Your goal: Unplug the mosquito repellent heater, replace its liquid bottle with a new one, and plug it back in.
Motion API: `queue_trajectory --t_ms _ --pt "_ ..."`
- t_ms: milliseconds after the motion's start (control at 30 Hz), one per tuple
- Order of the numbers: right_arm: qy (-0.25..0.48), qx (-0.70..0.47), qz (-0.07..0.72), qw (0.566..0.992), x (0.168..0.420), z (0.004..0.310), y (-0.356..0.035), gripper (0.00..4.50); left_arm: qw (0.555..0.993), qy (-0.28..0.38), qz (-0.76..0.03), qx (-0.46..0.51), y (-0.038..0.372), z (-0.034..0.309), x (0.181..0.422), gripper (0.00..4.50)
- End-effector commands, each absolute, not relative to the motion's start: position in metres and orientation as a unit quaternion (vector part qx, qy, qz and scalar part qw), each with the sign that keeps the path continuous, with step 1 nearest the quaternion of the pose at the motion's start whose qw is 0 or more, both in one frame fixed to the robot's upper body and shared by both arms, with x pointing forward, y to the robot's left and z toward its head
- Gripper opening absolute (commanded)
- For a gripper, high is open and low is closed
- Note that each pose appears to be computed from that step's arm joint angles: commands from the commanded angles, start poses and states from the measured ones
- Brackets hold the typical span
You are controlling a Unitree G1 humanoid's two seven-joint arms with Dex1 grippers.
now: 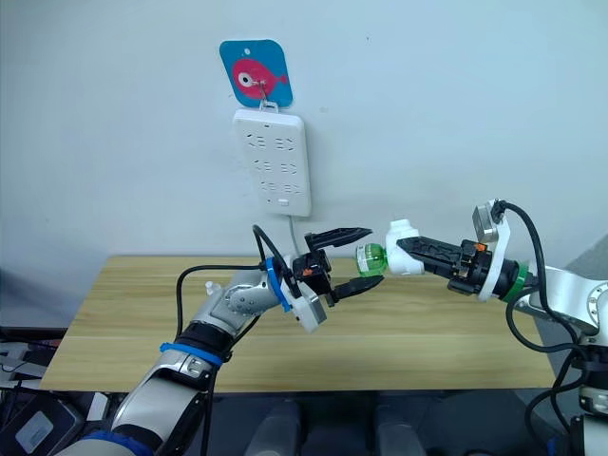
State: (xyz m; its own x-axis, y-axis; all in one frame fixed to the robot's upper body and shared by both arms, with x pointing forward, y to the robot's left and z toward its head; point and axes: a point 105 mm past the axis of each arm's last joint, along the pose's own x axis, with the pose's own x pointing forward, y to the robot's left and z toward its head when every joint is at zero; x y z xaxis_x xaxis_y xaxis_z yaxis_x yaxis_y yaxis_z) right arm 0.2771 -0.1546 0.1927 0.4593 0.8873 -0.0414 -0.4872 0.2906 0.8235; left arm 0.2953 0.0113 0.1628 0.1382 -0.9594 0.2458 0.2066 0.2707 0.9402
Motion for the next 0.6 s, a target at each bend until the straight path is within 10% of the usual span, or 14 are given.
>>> queue_trajectory --t_ms 33,200,367,600 --pt "0.231 0.383 0.472 0.760 0.273 0.208 -0.153 2.98 0.635 -0.489 -0.452 0.391 0.008 0.169 0.293 3.90" --pt "0.231 0.382 0.474 0.759 0.272 0.208 -0.152 2.98 0.636 -0.487 -0.454 0.390 0.008 0.168 0.293 2.34" --pt "0.236 0.376 0.477 0.759 0.270 0.207 -0.152 2.98 0.661 -0.467 -0.479 0.341 0.007 0.170 0.292 2.27" --pt "0.259 0.348 0.467 0.770 0.265 0.205 -0.160 2.98 0.757 -0.172 -0.629 0.043 0.013 0.175 0.303 2.27"
